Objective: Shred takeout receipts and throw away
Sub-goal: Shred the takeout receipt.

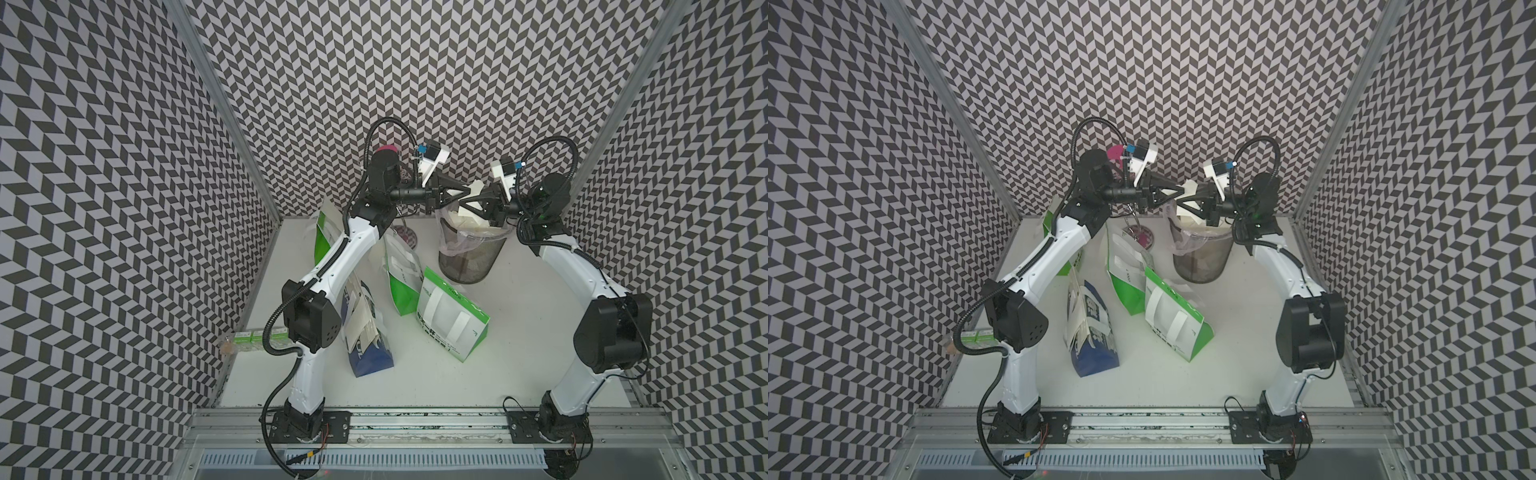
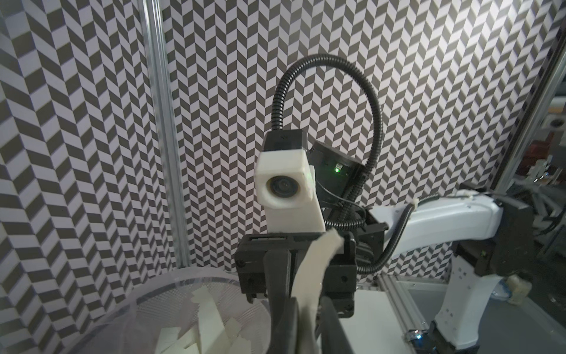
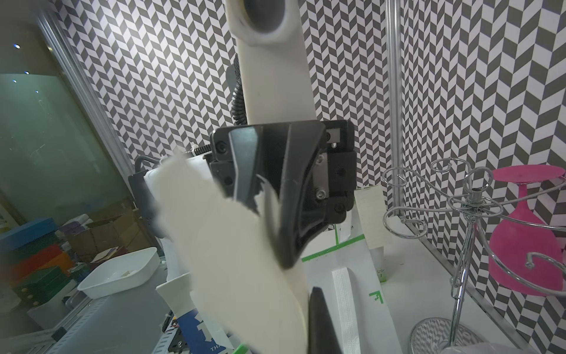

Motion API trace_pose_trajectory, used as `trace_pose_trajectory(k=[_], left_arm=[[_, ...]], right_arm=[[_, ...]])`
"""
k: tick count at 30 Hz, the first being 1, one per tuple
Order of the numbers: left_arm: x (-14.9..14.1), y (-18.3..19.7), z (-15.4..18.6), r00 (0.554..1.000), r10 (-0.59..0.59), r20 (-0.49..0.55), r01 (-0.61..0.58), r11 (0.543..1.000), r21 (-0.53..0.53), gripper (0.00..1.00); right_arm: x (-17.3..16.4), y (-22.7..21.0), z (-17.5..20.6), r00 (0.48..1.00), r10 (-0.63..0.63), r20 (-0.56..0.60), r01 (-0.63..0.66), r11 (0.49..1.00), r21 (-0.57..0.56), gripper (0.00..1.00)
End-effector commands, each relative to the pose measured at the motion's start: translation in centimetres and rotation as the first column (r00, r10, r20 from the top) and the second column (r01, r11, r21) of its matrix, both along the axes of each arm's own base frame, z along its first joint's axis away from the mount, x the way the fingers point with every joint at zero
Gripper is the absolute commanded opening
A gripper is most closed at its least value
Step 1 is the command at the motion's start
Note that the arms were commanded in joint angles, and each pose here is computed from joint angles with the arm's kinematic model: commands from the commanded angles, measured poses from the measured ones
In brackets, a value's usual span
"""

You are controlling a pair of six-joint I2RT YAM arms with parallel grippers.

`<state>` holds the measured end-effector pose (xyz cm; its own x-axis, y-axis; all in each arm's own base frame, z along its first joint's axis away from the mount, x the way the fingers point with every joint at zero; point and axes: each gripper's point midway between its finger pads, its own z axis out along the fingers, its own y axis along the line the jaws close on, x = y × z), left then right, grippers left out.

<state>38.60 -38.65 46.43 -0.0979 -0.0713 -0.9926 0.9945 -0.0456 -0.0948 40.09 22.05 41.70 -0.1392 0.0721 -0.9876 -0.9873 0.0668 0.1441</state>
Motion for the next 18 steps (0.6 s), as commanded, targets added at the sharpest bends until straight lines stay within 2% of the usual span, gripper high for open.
trace_pose_trajectory(k=[1, 5, 18], left_arm=[[-1.1, 0.5, 1.0, 1.000, -0.020, 0.015, 0.019, 1.000, 0.008, 0.30], [-0.7, 0.2, 0.7, 1.000, -0.018, 0.005, 0.017, 1.000, 0.023, 0.34], [0.1, -1.3, -0.9, 1.000, -0.015, -0.025, 0.016, 0.998, 0.053, 0.33]], right_arm=[[-1.0, -0.3, 2.1, 0.996, -0.017, 0.092, 0.018, 1.000, -0.010, 0.00], [-1.3, -0.1, 2.2, 0.995, -0.012, 0.102, 0.014, 1.000, -0.018, 0.00], [-1.6, 0.4, 2.7, 0.993, -0.013, 0.118, 0.015, 1.000, -0.021, 0.00]])
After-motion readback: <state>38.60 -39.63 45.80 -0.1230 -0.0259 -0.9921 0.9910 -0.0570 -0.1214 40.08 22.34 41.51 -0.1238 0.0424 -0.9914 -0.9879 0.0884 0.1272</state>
